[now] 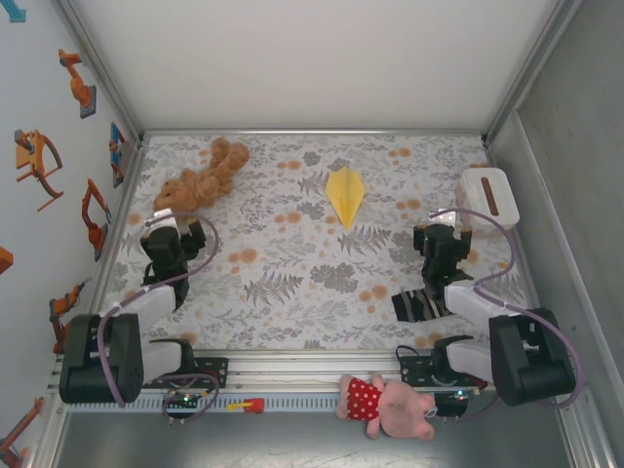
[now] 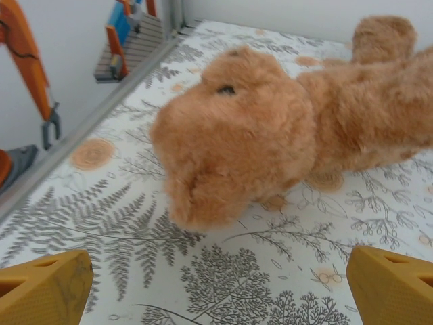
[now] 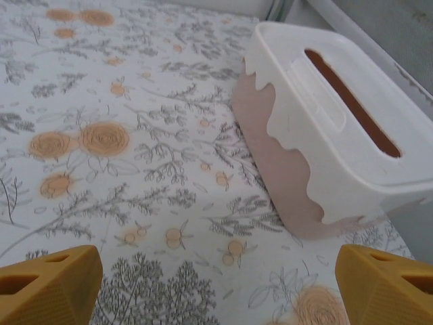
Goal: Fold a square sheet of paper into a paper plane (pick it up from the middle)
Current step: Reset both arms
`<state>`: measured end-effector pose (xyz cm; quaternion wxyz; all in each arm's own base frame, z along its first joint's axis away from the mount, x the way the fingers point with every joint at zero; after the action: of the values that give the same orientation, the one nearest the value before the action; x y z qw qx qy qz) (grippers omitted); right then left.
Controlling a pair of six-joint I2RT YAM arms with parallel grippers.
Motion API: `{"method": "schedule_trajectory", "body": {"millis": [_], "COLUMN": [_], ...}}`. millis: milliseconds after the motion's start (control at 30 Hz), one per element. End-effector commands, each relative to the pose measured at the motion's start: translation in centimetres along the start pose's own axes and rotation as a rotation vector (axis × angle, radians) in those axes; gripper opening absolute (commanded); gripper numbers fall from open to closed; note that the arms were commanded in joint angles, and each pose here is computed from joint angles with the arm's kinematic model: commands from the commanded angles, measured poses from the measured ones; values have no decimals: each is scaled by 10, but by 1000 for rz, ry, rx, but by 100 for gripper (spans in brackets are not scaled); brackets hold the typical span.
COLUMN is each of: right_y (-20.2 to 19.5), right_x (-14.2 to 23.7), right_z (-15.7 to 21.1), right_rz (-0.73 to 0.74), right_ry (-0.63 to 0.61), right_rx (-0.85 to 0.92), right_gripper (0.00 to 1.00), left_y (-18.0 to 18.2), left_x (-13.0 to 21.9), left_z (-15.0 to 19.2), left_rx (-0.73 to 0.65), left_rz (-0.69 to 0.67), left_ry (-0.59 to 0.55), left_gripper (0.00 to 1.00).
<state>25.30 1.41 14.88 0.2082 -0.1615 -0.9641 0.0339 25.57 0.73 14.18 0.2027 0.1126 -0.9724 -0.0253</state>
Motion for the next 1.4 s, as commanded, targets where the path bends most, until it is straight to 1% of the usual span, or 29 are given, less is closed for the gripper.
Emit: {"method": "schedule_trajectory", "body": {"millis": [0, 100, 167, 300, 400, 467, 500, 567, 600, 633, 667, 1367], "right_y": [-3, -6, -7, -6, -4, -4, -5, -5, -4, -4, -4, -6], "right_x": [-7, -15, -19, -34, -45, -48, -48, -50, -52, -54, -56, -58], "right_z": [-12, -10, -11, -3, 8, 8, 9, 7, 6, 4, 3, 3], "right_rz": [-43, -63, -124, -197, -226, -238, -245, -241, -240, -230, -221, -219], "right_ry": [-124, -139, -156, -130, -120, -111, -105, -105, -92, -76, -62, -50], "right_rx": [-55, -78, -98, -128, -127, -131, -132, -139, -136, -135, -142, -152], "right_gripper": [88, 87, 88, 87, 88, 88, 88, 88, 88, 99, 99, 100], "left_y": [-6, -8, -7, -8, -9, -9, -8, -11, -15, -19, -21, -21], "left_x": [-5, -14, -19, -29, -36, -40, -42, -48, -49, -49, -48, -49], "left_z": [-11, -12, -9, -1, 5, 4, 2, -1, -2, -2, -2, -2], "left_rx": [-18, -39, -29, -22, -20, -16, -13, -26, -55, -81, -92, -91], "left_rz": [132, 175, 206, 234, 236, 220, 209, 189, 171, 158, 152, 163], "left_ry": [-118, -124, -115, -102, -90, -93, -73, -18, -16, -9, -5, -1], "left_gripper": [96, 96, 96, 96, 96, 96, 96, 96, 96, 96, 96, 96]}}
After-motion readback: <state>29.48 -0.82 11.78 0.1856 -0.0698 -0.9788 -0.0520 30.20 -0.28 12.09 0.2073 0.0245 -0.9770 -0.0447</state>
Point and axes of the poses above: each hand's point on the last joint's axis, 136 mm out from that joint toward the fingers, its own x axis back along the fingers, its own y axis along the line the jaws close on, z = x × y, the point moved 10 cm from there along x, back along the fingers, and after that the axes turned 7 degrees about -x, right-handed, at the moved point
